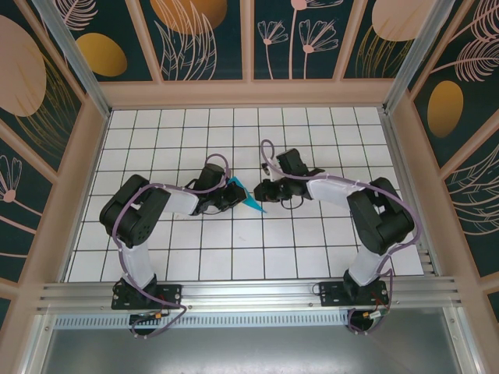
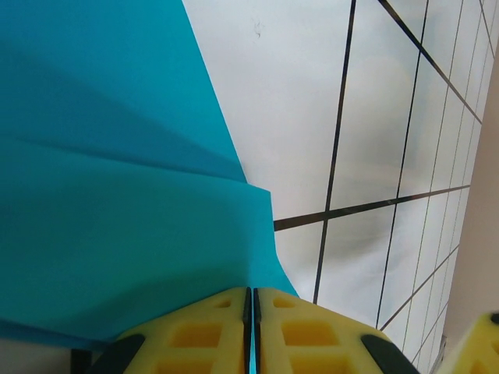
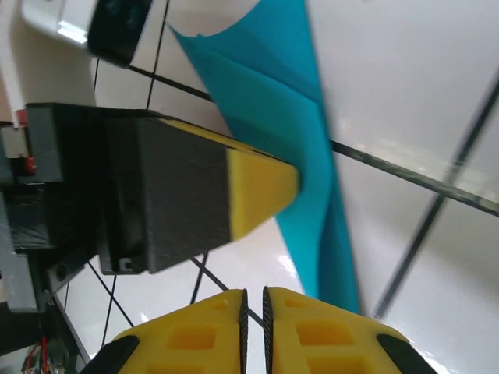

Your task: Fold a paper plane with a square sheet of paper (pick it up from the middle)

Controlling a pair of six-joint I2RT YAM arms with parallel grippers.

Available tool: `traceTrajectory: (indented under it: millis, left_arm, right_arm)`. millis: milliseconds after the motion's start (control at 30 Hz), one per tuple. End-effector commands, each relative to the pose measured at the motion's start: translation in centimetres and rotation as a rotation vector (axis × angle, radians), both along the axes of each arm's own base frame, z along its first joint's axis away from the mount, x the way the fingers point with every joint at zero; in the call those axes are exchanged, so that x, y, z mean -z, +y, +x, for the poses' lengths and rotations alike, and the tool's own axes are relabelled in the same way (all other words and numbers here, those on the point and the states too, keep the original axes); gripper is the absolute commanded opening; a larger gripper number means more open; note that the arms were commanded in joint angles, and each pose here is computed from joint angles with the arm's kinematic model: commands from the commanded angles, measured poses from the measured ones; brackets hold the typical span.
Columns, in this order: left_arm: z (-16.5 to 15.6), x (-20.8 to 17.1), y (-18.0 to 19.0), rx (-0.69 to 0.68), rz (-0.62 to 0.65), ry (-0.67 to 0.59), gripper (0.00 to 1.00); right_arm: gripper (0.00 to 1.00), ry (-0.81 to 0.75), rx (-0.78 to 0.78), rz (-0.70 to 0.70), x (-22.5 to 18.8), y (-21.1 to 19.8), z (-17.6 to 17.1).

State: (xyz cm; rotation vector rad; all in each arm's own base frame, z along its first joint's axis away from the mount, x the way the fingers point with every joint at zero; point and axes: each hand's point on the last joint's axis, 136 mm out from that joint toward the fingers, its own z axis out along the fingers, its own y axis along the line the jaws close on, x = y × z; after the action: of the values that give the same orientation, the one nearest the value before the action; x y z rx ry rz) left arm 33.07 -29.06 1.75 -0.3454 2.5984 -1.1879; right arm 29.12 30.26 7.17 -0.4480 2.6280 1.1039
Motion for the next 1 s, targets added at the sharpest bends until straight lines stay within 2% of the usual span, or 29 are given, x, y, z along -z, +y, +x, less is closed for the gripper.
traceTrajectory:
  millis: [0,400,967]
  left_arm:
    - [0.1,2.3,1.2,-0.049,0.082,0.042,0.15]
    - [0.0,2.6,1.4,-0.054,0.095,0.055,0.15]
    - [-0.1,3.0,1.9,-0.062,0.13,0.063,0.14]
  right_arm:
    - [0.15,-0.007,-0.046,-0.058,1.1,1.3,-0.3]
    - [0.09,0.063,-0.073,-0.158,4.6,1.5,-0.7]
    - [0.08,0.103,-0.066,-0.222,6.4,-0.7,-1.6]
